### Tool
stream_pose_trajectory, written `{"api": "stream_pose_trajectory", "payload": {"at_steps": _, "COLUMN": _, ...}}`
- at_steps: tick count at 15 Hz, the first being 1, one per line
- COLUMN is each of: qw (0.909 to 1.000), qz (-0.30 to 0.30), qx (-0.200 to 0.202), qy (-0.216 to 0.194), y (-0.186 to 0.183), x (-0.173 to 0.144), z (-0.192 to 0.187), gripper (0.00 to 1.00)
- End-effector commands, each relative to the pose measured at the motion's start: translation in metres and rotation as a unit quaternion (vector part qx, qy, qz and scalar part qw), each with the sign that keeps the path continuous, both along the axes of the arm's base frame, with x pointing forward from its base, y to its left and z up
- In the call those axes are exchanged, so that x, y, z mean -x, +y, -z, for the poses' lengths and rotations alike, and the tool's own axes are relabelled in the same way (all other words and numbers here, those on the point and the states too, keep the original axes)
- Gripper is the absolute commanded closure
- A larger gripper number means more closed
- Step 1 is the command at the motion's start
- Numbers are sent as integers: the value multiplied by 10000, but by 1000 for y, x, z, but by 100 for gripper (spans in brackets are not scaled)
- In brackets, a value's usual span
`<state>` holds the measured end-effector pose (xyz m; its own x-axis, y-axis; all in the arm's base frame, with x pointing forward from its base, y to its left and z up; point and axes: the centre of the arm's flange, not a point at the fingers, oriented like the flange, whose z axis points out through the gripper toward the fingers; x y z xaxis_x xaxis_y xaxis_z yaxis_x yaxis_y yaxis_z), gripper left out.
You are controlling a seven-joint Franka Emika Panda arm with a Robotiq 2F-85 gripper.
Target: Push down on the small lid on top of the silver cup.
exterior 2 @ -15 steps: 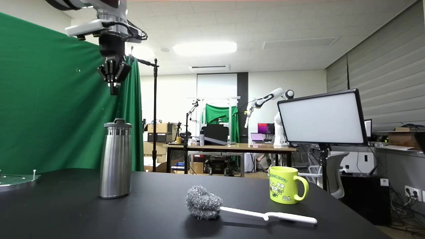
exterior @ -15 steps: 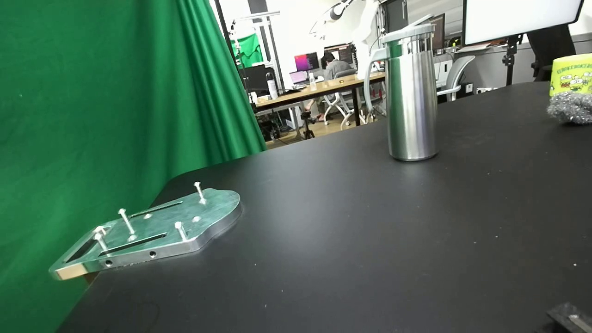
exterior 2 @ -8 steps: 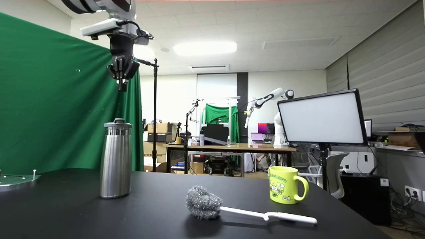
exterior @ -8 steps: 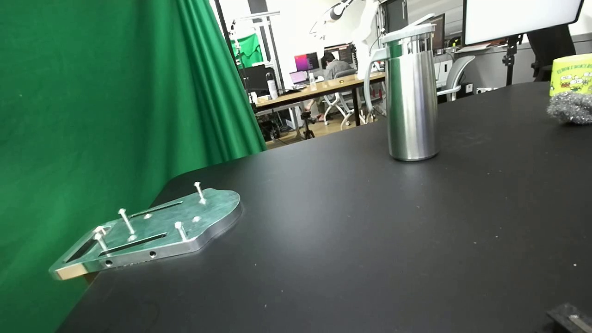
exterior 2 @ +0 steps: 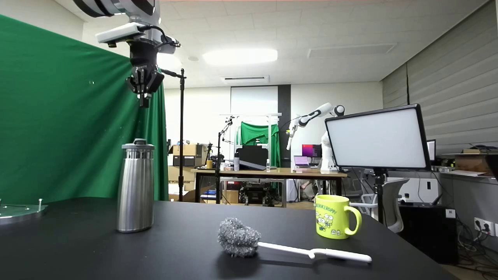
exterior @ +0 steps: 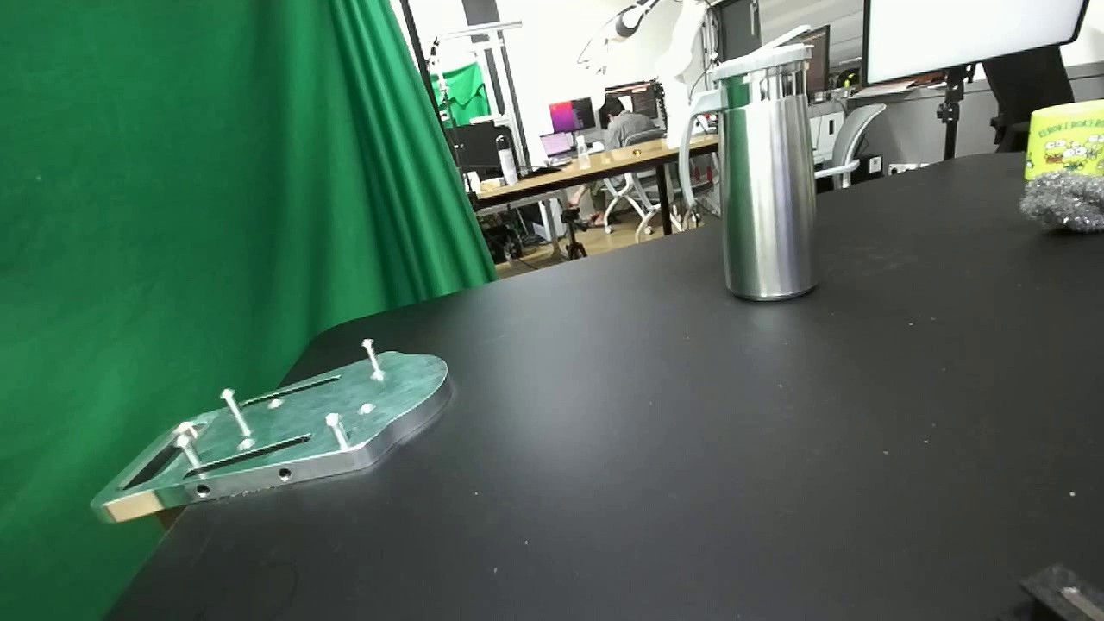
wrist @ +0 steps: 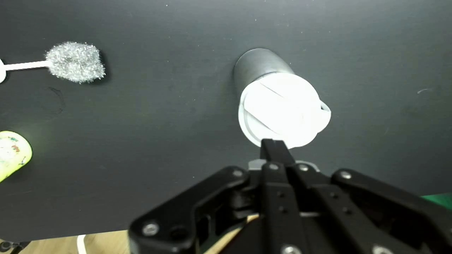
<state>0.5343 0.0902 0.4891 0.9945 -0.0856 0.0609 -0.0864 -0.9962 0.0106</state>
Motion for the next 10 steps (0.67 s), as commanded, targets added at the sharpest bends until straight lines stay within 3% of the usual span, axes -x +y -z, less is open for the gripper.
{"api": "stream_pose_trajectory", "payload": {"at_steps": 1, "qw": 10000, "qz": 0, "qx": 0, "qy": 1, "y": 0, "x": 0, "z": 0, "gripper": 99}}
{"api": "stream_pose_trajectory", "payload": {"at_steps": 10, "qw": 9997, "qz": 206, "qx": -48, "qy": 107, "y": -5, "x": -10, "z": 28, "gripper": 100}}
